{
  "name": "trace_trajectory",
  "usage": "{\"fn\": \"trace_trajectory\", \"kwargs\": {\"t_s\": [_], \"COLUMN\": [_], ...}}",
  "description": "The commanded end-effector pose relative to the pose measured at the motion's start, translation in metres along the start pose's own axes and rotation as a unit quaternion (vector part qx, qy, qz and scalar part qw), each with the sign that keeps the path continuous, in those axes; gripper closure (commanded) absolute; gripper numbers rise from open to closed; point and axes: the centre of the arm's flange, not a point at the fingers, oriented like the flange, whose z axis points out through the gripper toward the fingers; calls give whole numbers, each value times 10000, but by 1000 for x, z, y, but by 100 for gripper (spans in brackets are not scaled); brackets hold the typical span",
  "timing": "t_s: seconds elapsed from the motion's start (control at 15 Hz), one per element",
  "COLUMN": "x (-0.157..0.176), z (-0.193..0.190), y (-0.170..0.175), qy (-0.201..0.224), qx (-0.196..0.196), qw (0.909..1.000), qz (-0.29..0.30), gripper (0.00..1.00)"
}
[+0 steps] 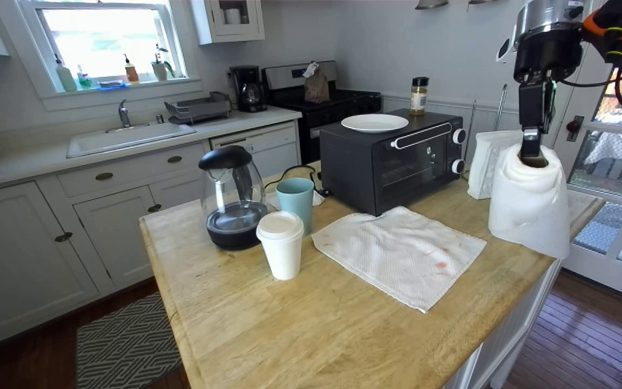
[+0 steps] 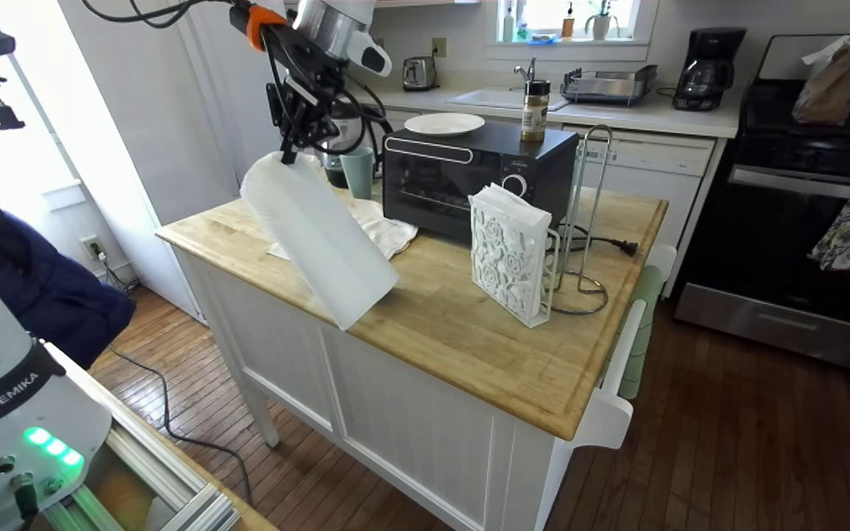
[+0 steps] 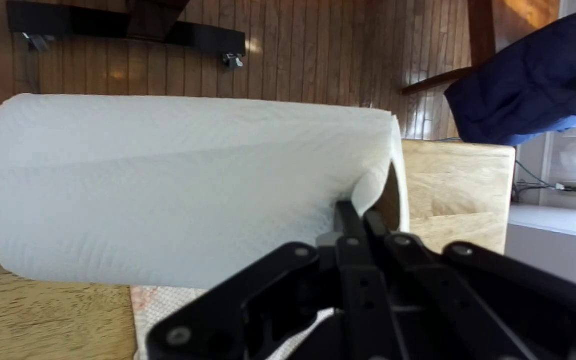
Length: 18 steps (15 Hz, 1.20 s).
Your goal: Set the paper towel roll upright on the countertop
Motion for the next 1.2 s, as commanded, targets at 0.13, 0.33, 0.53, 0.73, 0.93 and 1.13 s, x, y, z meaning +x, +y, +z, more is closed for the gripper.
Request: {"fn": "trace_trajectory", "kwargs": {"t_s": [0.13,0.33,0.53,0.73,0.93,1.13], "x": [0,-3,-5,-5,-7,-10], "z": [-14,-22,-26,-26,-31,-38], "y": [2,11,19,26,30,37], "qy": [-29,-145,-153,-80,94,293], "qx": [693,782,861,966,1136,1333], "qw": [9976,9968,9961,9952,9935,9906], "qz": [-38,79,130,124,68,44], "gripper": [99,99,99,99,99,99]}}
